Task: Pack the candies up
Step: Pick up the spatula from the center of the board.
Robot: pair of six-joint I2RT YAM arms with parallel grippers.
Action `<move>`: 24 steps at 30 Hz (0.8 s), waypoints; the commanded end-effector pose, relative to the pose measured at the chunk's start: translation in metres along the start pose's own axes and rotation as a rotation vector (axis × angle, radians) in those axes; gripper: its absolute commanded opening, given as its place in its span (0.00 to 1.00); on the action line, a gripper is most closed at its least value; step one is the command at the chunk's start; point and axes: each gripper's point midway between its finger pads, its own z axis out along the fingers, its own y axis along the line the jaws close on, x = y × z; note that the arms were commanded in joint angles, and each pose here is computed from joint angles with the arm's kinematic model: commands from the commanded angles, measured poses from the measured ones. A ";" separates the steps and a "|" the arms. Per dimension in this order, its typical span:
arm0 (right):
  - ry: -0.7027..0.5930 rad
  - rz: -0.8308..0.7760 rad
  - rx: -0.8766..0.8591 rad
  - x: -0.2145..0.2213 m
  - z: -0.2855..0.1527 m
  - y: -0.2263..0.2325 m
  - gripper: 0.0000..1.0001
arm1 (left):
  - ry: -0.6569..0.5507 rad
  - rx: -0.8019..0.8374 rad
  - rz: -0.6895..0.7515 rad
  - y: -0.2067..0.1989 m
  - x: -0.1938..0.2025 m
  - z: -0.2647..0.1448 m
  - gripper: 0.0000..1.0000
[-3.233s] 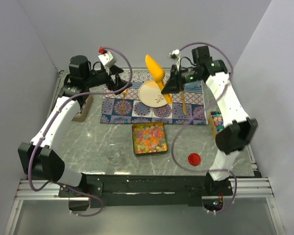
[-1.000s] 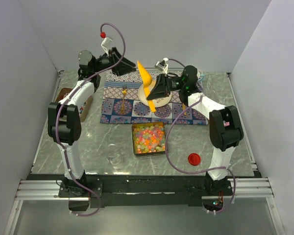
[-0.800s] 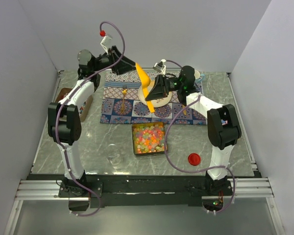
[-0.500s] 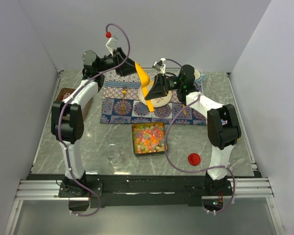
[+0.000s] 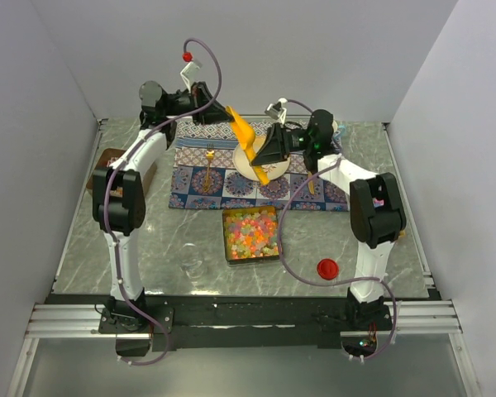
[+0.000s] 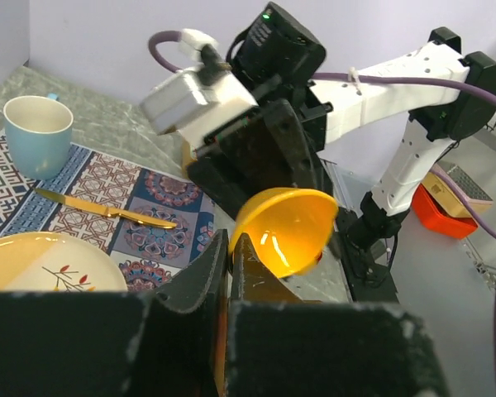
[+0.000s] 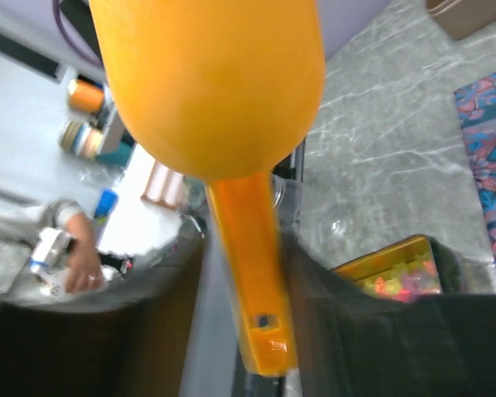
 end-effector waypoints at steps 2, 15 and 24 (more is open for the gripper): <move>0.031 -0.099 0.011 -0.022 -0.045 0.012 1.00 | 0.013 -0.015 0.113 -0.031 -0.024 -0.017 0.01; -0.214 -0.479 0.157 -0.160 -0.083 0.079 1.00 | 0.000 -0.190 0.039 -0.091 -0.034 -0.042 0.01; -0.800 -1.144 0.916 -0.281 -0.121 0.138 1.00 | -0.090 -0.742 0.116 -0.064 -0.094 -0.092 0.01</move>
